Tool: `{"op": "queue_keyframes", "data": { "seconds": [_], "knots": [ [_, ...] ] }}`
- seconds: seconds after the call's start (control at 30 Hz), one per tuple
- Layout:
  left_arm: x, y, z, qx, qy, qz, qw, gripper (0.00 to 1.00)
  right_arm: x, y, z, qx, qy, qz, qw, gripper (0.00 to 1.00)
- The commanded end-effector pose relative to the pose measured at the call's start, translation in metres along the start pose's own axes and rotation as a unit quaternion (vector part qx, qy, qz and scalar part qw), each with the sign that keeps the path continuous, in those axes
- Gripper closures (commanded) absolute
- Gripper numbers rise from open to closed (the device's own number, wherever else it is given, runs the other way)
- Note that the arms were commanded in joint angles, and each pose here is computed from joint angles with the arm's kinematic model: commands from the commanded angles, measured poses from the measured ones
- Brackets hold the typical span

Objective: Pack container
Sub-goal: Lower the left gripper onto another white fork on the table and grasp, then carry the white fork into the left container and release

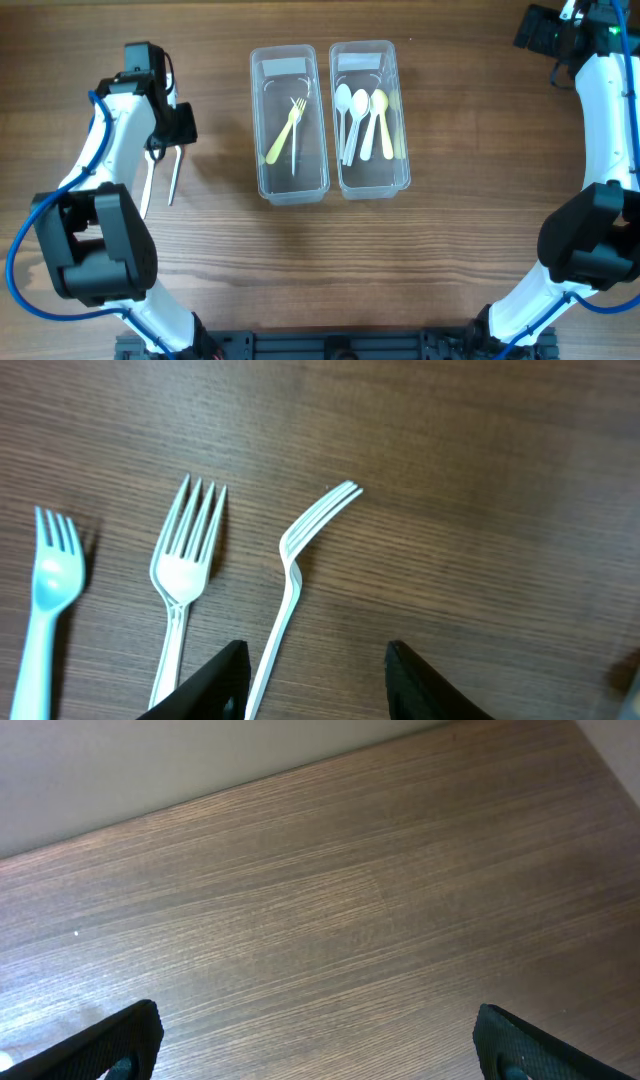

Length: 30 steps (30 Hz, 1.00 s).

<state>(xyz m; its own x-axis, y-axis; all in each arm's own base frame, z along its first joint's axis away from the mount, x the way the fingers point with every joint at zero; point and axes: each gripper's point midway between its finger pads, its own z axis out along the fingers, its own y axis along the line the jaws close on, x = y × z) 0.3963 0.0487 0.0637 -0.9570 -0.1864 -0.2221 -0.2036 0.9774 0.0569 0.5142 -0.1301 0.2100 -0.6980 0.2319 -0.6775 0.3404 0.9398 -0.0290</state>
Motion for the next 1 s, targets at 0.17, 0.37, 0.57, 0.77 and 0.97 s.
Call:
{"op": "queue_keyframes", "data": {
  "seconds": [0.17,0.37,0.57,0.77,0.97],
  "knots": [
    [0.024,-0.003,0.039,0.007,0.053,0.049,0.997,0.55,-0.006,0.001,-0.006,0.003,-0.011,-0.002,1.000,0.00],
    [0.031,-0.004,0.062,0.006,0.077,0.059,0.995,0.54,-0.006,0.001,-0.006,0.003,-0.011,-0.002,1.000,0.00],
    [0.029,-0.005,0.068,0.006,0.073,0.058,0.996,0.57,-0.006,0.001,-0.006,0.003,-0.011,-0.002,1.000,0.00],
    [0.027,-0.005,0.070,0.006,0.069,0.058,0.996,0.78,-0.006,0.001,-0.006,0.003,-0.011,-0.002,1.000,0.00],
    [0.026,-0.005,0.070,0.006,0.067,0.058,0.996,0.95,-0.006,0.001,-0.006,0.003,-0.011,-0.002,1.000,0.00]
  ]
}}
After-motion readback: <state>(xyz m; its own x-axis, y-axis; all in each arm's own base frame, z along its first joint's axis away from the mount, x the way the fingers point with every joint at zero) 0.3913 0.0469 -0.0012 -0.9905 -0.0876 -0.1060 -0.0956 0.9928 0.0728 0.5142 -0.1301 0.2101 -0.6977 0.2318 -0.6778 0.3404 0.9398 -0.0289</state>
